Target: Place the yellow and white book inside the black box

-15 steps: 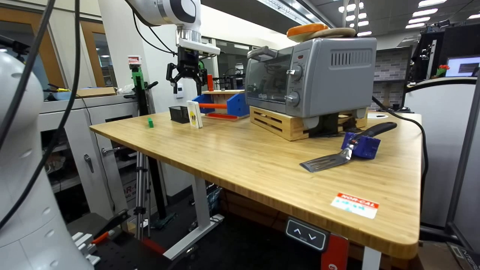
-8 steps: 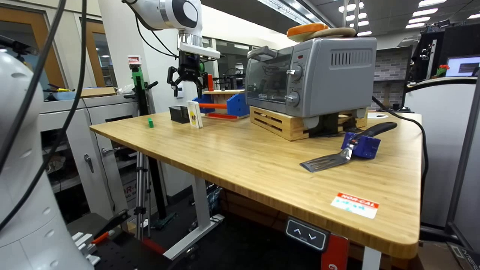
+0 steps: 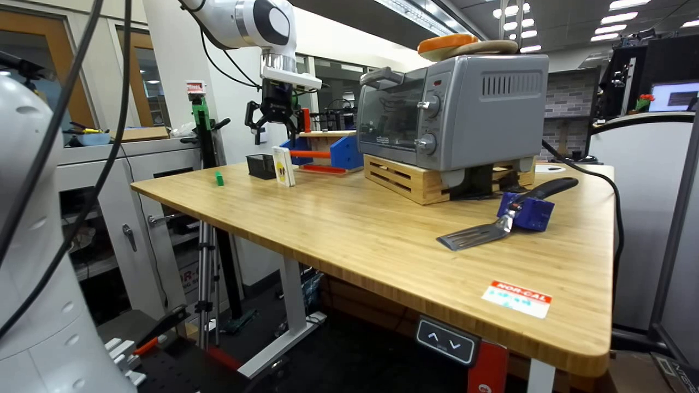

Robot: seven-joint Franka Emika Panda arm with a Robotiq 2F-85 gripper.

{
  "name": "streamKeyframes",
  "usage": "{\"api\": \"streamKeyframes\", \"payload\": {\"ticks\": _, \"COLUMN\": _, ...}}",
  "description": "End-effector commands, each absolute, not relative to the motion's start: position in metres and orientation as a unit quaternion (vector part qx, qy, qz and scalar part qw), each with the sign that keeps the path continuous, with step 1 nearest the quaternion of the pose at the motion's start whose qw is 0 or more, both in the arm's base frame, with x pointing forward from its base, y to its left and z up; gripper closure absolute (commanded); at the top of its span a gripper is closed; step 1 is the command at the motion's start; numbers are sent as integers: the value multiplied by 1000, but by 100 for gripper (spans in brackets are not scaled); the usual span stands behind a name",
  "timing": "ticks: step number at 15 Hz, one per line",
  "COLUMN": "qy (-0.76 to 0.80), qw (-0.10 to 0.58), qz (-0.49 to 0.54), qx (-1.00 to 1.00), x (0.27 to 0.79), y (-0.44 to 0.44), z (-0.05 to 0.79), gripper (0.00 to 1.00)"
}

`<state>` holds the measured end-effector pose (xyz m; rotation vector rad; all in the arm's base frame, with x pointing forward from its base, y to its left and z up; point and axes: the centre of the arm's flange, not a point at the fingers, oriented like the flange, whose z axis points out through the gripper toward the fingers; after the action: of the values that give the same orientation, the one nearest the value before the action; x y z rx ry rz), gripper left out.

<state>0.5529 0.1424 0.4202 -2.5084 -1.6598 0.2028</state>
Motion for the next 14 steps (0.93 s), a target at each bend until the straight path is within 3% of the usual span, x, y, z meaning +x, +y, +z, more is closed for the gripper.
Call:
{"api": "streamKeyframes", "payload": {"ticks": 1, "qy": -544, "qw": 59, "qz": 76, "qx": -833, "x": 556, "y": 141, "z": 416, "gripper": 0}}
{"api": "streamKeyframes", "payload": {"ticks": 14, "qy": -538, "qw": 58, "qz": 95, "qx": -836, "x": 555, "y": 140, "z": 403, "gripper": 0}}
